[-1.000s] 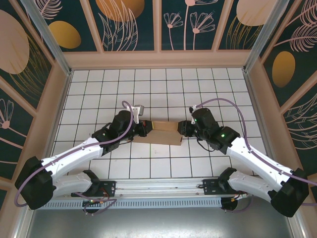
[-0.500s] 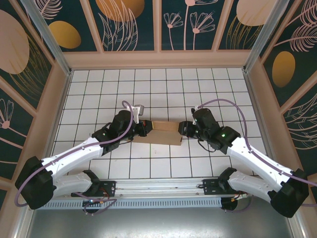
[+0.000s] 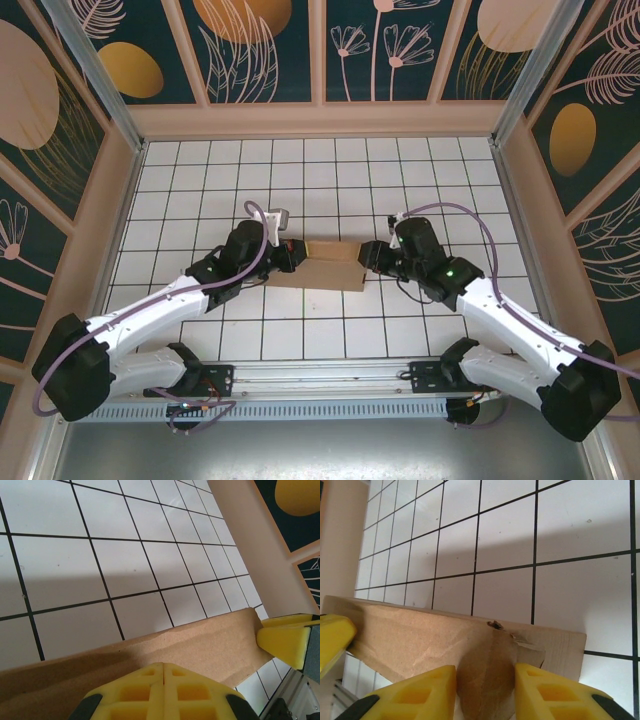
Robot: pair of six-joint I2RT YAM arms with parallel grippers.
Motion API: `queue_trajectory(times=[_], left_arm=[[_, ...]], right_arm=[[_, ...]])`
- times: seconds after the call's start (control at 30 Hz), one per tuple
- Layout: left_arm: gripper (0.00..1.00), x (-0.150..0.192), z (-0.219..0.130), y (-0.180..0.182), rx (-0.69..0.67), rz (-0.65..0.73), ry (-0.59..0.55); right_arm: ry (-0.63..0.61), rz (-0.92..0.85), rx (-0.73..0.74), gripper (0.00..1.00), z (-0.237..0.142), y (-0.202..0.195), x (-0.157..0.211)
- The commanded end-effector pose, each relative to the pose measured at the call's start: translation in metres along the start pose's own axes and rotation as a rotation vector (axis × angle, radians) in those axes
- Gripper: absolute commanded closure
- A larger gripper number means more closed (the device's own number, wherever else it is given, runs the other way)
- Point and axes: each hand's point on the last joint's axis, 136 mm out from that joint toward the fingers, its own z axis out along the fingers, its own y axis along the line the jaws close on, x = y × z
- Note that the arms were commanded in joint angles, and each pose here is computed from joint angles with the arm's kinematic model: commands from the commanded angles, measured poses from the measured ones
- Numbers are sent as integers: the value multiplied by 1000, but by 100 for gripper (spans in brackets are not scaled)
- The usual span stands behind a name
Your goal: Fold the paper box
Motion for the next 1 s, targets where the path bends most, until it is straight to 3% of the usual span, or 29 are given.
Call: queue_trajectory(times=[0.0, 0.2, 0.37, 0.57, 0.83, 0.97], left_arm=[[100, 46, 8, 25, -57, -12, 164], [100, 40, 3, 27, -70, -12, 140], [100, 37, 1, 30, -79, -18, 129], [100, 32, -1, 30, -83, -23, 117], [99, 10, -13, 18, -52, -1, 60], [89, -22, -33, 14, -49, -14, -30]], right_arm=[[61, 17, -72, 66, -3, 6, 11], [-101, -249, 15, 63, -35, 22, -34], [-57, -355, -12, 71, -16, 53, -35], [23, -426, -51, 84, 16, 79, -9], [81, -391, 20, 89, 35, 45, 15], [105, -388, 83, 89, 41, 27, 23]])
